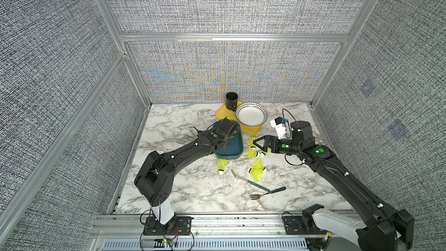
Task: Put the shuttlecocks into the storage box
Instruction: Place the shuttlecock in the storage box.
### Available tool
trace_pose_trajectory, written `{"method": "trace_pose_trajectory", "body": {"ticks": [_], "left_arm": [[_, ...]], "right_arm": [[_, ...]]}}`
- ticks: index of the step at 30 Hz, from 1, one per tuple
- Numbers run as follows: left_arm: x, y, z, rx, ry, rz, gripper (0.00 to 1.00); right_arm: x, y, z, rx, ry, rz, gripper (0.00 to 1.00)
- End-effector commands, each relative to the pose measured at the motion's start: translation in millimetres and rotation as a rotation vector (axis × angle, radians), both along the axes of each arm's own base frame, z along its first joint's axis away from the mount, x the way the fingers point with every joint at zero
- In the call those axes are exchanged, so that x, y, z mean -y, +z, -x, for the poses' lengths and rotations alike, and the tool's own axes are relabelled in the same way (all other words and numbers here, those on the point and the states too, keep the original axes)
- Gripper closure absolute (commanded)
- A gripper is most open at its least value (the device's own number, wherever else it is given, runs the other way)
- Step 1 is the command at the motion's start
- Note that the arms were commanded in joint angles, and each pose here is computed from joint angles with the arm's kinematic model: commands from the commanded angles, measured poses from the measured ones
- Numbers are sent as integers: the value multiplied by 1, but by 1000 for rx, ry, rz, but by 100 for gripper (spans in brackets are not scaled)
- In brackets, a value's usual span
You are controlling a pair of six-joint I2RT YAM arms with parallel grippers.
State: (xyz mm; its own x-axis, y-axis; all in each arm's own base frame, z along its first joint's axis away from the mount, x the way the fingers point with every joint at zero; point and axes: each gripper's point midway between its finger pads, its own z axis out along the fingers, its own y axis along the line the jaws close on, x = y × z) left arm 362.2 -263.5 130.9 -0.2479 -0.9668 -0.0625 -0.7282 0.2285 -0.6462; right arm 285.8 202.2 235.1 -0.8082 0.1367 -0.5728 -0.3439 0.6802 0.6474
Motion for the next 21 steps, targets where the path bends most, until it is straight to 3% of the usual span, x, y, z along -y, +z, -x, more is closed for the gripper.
{"method": "trace_pose_trajectory", "body": {"ticks": [1,13,21], "left_arm": [[-5,-2,-11,46,87,19,98],[-2,-16,-29,72,116,41,98],[0,-26,-42,77,102,47,98]], "right_arm": [[-4,3,-14,30,0,-23,1],[-14,-33,-78,-161,-13,-26,1],[-16,-50,-105,-239,-13,-2,1]]}}
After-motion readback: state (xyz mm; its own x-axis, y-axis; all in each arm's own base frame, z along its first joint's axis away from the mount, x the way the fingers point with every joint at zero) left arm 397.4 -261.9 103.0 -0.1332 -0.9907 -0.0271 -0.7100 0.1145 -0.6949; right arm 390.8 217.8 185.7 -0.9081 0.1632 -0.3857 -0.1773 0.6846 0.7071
